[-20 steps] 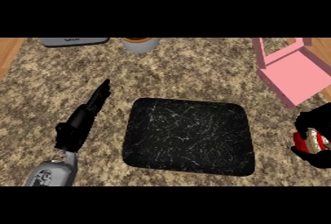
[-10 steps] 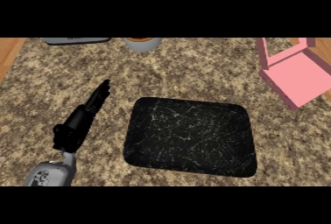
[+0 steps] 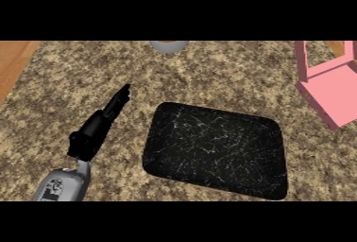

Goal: Pick the cupcake from the tray and place it in the cardboard box

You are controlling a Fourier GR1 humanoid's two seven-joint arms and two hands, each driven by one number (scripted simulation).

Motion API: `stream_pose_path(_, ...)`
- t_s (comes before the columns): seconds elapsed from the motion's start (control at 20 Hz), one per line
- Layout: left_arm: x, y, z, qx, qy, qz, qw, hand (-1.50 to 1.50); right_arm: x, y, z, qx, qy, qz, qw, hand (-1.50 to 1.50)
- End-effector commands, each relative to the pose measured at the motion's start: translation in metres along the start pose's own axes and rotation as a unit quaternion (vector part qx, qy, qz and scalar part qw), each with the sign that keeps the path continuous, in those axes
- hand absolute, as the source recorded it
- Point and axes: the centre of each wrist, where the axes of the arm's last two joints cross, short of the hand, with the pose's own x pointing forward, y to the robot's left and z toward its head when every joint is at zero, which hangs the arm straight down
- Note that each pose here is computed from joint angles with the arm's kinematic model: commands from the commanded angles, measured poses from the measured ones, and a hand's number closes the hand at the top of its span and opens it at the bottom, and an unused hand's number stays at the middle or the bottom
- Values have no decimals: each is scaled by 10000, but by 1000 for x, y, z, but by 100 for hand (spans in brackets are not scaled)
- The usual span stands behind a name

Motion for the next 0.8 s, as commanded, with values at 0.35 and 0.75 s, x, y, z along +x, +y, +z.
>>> stream_pose_path(0.35,-9,11,0,-200,-86,-151,9996,0,-5,-11,-48,30,-102,-626,9980,150)
stream_pose_path(0.75,6,-3,-8,-179,-86,-24,9998,0,-20,25,-84,-35,169,-344,9993,150)
